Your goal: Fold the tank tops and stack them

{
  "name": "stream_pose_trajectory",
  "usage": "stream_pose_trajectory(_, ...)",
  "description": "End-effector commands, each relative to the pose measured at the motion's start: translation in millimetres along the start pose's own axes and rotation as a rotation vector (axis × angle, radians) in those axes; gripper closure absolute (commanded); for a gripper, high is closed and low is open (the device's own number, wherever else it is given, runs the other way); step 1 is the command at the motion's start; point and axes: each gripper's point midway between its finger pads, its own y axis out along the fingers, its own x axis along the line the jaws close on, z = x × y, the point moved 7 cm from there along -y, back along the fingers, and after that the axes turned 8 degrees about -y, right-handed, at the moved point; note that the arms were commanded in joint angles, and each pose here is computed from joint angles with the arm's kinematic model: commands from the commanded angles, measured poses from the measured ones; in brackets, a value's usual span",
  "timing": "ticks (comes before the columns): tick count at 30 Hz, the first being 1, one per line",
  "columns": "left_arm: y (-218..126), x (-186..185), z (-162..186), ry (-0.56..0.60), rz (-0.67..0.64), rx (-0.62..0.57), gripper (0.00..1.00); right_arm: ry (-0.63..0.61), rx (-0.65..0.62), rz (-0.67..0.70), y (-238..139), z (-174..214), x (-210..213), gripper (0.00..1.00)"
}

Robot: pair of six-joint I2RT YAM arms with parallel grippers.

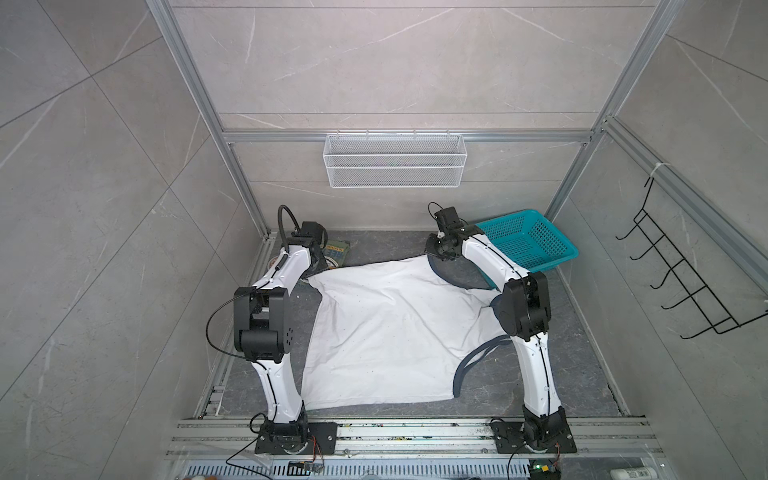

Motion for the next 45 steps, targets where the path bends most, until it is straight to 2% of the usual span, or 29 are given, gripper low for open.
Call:
stream_pose_trajectory(1, -1.1, -11.9, -7.8, 0.036, 0.049, 0.017, 0.55, -0.034, -0.019, 0.041, -9.2, -6.6, -0.8, 1.00)
stream_pose_trajectory(4, -6.0, -12.6, -9.1, 0.010, 0.065, 0.031, 0.44, -0.046, -0.012, 0.057, -7.1, -5.1, -2.6, 1.00)
stream_pose_trajectory(7, -10.0, -9.5, -12.9, -0.044, 0.108, 0.046, 0.37, -0.052, 0.001, 0.067, -4.2, -2.3, -4.5, 1.00)
stream_pose_trajectory(11, -1.9, -8.4, -18.3, -0.088, 0.168, 0.077, 0.34, -0.053, 0.007, 0.062, -1.9, 0.1, -5.0, 1.00)
stream_pose_trajectory(17, 18.9, -21.9, -16.2, -0.089, 0.239, 0.149, 0.34, -0.056, 0.007, 0.072, -1.5, 0.8, -6.4, 1.00)
stream_pose_trajectory(20, 27.5, -24.6, -13.9, -0.090, 0.239, 0.172, 0.38, -0.057, 0.012, 0.075, -0.4, 2.4, -7.2, 1.00)
stream_pose_trajectory(23, 32.4, -26.6, -14.1, -0.091, 0.240, 0.177, 0.49, -0.057, 0.010, 0.074, -1.5, 2.6, -8.0, 1.00)
stream_pose_trajectory(28, 20.3, -24.4, -22.6, -0.092, 0.223, 0.144, 0.82, -0.063, -0.018, 0.057, -15.4, 0.3, -5.8, 1.00)
stream_pose_trajectory(31, 0.5, -12.3, -29.3, -0.101, 0.166, 0.079, 0.96, -0.066, -0.056, 0.042, -28.0, -3.1, -4.5, 1.00)
stream_pose_trajectory(34, -28.9, 3.2, -36.8, -0.128, 0.132, -0.029, 0.99, -0.066, -0.099, 0.027, -39.7, -7.6, -2.0, 1.00)
stream_pose_trajectory(38, -63.0, 16.2, -48.3, -0.102, 0.095, -0.153, 0.98, -0.065, -0.134, 0.012, -47.0, -13.9, 0.4, 1.00)
stream_pose_trajectory(41, -63.7, 17.7, -51.1, -0.066, 0.059, -0.162, 0.98, -0.059, -0.138, -0.013, -44.2, -15.9, 4.1, 1.00)
stream_pose_trajectory(45, -41.9, 9.8, -41.9, -0.013, 0.041, -0.096, 0.95, -0.054, -0.121, -0.041, -32.4, -15.4, 8.7, 1.00)
